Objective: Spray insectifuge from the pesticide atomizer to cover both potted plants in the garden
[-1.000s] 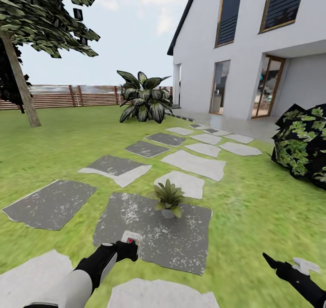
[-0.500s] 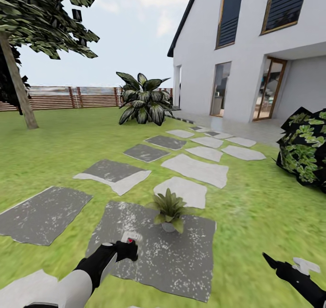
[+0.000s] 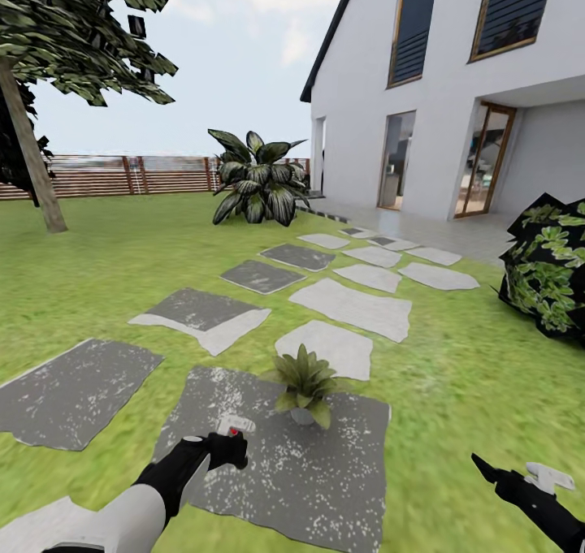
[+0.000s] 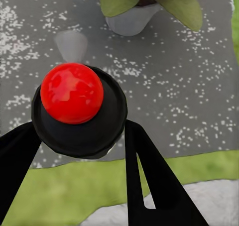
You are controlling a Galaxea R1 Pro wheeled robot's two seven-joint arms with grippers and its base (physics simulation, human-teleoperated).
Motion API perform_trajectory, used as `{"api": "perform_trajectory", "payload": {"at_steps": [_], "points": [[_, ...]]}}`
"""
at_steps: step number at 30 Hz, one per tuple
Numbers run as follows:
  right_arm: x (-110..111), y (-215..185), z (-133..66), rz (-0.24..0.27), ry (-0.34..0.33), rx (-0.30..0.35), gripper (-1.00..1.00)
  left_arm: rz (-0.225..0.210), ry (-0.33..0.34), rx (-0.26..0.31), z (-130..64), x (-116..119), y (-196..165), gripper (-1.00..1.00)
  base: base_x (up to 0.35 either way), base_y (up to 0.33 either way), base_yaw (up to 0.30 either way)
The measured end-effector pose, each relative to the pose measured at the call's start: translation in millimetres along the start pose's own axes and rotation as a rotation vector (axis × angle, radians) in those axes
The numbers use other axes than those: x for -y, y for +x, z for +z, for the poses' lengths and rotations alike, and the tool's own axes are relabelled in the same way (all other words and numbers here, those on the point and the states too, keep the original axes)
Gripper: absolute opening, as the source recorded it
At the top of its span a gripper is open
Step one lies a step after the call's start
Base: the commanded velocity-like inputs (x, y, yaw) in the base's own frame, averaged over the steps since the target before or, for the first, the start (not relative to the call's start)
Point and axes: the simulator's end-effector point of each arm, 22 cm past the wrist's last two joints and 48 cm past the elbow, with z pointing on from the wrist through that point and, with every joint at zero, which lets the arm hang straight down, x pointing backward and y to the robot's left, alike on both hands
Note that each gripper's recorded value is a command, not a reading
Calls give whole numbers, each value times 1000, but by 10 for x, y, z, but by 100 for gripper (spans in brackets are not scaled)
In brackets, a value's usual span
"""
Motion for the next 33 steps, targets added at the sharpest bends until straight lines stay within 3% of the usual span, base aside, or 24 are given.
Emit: {"api": "perform_trajectory", "payload": {"at_steps": [33], "points": [[-254, -676, -164, -2, 4, 0, 100, 4, 4, -1, -418, 37, -605, -100, 0, 0, 0]]}}
